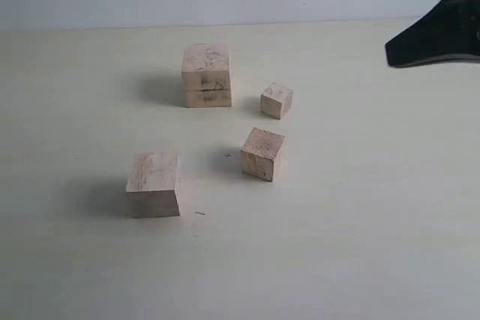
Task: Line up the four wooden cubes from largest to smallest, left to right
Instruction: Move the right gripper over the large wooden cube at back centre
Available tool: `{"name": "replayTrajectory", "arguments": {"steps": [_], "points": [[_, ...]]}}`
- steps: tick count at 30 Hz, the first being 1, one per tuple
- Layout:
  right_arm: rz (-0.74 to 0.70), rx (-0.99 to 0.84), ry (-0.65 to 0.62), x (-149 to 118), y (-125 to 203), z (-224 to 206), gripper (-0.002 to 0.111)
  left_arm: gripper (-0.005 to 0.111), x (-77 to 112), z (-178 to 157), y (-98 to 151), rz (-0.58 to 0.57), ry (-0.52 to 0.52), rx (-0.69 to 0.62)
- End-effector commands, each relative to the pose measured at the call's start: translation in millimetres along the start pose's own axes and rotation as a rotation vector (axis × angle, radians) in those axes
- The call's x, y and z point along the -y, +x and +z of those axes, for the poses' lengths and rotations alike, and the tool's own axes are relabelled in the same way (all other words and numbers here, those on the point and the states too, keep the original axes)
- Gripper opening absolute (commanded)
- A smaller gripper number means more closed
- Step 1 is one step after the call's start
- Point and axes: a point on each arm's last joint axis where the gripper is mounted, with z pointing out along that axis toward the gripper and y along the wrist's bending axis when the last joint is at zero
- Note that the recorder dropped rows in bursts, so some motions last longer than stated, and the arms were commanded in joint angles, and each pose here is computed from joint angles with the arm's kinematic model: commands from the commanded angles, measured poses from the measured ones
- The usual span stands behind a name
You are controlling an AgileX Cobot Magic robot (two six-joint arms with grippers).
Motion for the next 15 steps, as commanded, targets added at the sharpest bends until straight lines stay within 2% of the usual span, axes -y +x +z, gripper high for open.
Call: {"name": "replayTrajectory", "arguments": {"steps": [1, 6, 10, 15], "points": [[0.059, 0.038, 0.034, 23, -16, 22, 0.000, 0.000, 0.6, 0, -2, 0.006, 0.009, 0.021], [0.170, 0.044, -0.050, 35, -24, 44, 0.000, 0.000, 0.6, 0, -2, 0.006, 0.009, 0.021], [0.063, 0.049, -0.144, 32, -31, 69, 0.003, 0.000, 0.6, 0, -2, 0.006, 0.009, 0.021], [-0.056, -0.021, -0.203, 11, -48, 106, 0.022, 0.000, 0.6, 0, -2, 0.006, 0.009, 0.021]]}}
